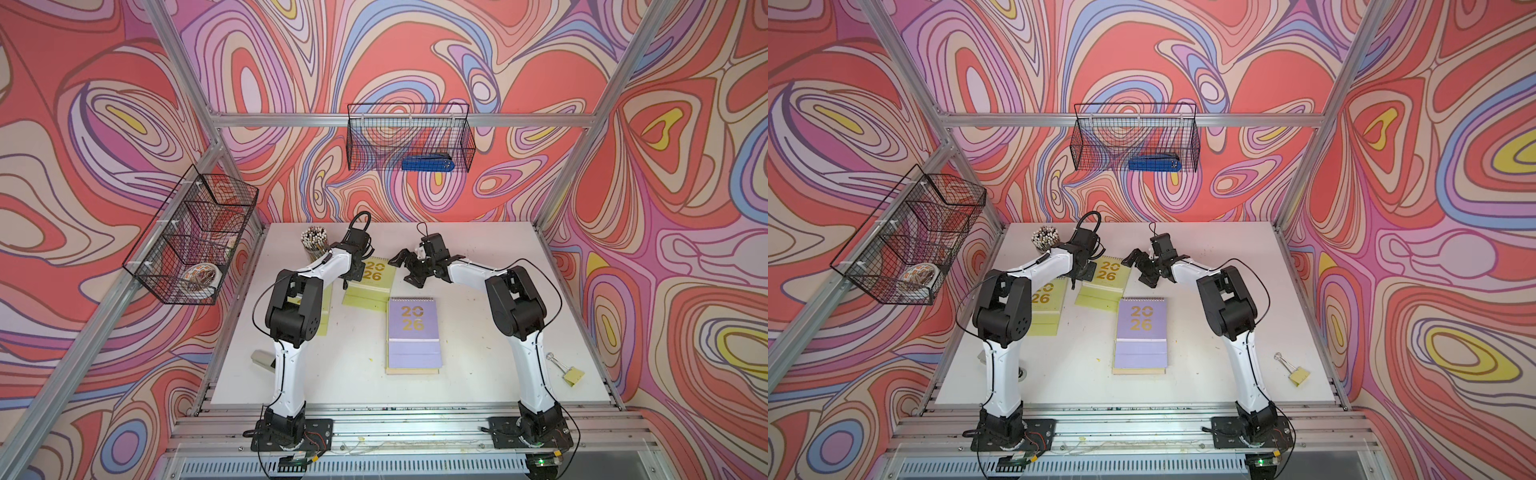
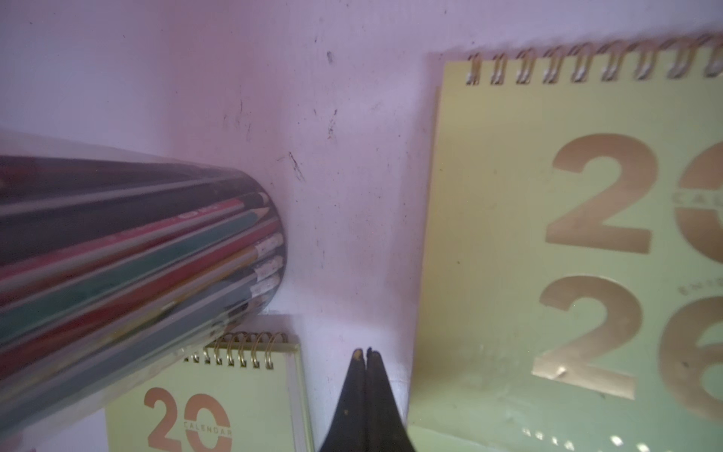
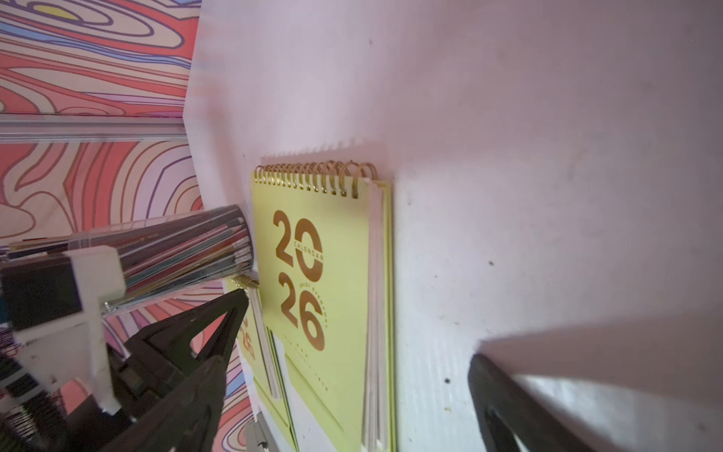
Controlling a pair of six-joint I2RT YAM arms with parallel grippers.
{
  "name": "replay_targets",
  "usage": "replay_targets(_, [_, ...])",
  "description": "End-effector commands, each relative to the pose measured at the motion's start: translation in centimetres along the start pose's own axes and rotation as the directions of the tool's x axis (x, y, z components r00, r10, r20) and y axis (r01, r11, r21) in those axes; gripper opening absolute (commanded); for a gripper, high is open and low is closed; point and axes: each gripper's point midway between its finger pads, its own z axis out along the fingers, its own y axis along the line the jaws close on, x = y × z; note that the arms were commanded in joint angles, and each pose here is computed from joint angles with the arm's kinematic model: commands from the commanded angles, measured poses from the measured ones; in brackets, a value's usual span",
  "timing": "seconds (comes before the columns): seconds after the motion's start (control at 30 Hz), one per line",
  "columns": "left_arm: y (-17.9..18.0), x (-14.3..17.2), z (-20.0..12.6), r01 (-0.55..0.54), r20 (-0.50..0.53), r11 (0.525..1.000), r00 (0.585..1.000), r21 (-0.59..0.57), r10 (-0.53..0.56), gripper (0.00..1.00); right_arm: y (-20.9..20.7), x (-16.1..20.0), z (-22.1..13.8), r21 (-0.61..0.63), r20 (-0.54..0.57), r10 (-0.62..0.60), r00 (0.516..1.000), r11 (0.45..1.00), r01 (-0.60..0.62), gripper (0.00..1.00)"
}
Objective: Stack the calendars
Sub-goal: Pick up the calendar at the center of the board.
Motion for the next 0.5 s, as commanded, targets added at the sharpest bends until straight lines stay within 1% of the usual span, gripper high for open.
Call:
replay_targets(0.0, [-0.6,2.0,1.1,-0.045,-0.12,0.998,0.992,0.038,0.049,0.0,-0.5,0.6,1.5,0.0,-0.029,0.03,0.999,1.0,-0.03,0.98])
replay_targets(0.37, [-2.5,3.3,2.3,-0.065,-0.213,0.989,0.973,0.13,0.092,0.0,-0.6,1.6,4.3,-0.012,-0.072,0.069,0.995,0.997,-0.07,0.98])
replay_targets(0.47, [-2.8,3.6,2.5,-0.063,-0.226,0.987,0.969,0.15,0.096,0.0,-0.1,2.0,5.0,-0.04,-0.094,0.076,0.993,0.996,-0.08,0.98])
